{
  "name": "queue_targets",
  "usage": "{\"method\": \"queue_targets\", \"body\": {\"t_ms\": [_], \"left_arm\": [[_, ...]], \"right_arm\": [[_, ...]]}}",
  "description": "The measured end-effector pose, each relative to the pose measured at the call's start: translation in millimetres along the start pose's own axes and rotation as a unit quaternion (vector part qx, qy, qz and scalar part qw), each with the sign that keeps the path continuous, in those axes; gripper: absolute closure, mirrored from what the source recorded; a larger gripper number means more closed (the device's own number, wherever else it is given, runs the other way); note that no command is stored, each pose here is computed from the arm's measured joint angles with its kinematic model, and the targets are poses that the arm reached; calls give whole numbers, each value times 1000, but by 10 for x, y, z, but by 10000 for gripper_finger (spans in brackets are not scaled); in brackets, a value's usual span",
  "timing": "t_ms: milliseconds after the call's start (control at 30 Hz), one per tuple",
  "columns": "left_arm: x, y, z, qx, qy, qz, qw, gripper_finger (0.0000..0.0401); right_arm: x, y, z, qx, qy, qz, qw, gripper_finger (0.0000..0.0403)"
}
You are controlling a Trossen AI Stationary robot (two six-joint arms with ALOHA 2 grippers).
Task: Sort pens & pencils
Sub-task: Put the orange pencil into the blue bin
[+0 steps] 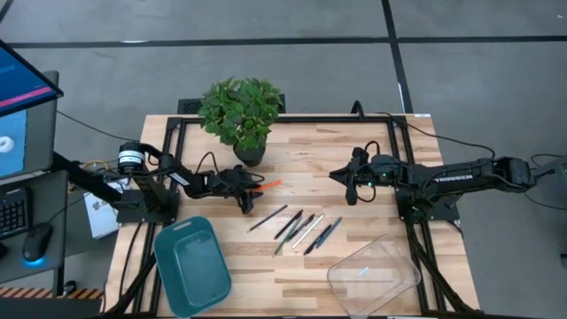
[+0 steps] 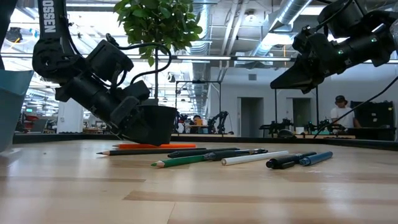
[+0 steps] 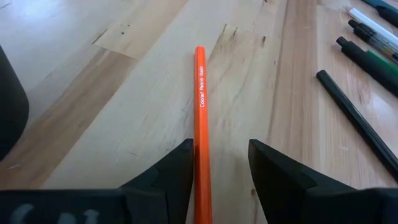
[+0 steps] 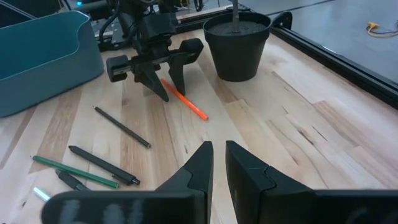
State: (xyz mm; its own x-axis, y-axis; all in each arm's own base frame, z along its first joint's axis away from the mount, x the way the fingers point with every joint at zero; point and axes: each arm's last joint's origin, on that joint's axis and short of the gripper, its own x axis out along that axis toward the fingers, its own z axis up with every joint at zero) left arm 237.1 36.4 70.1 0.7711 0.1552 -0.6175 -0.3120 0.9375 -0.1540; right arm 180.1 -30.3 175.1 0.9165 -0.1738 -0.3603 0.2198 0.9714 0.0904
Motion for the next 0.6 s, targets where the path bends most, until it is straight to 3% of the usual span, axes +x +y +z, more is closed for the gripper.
{"method": "queue_targets", "body": {"t_ms": [600], "left_arm": [[-1, -19, -12, 5, 0, 9, 1000, 312]], "right_arm": [[0, 0, 0, 0, 0, 0, 1000, 337]]}}
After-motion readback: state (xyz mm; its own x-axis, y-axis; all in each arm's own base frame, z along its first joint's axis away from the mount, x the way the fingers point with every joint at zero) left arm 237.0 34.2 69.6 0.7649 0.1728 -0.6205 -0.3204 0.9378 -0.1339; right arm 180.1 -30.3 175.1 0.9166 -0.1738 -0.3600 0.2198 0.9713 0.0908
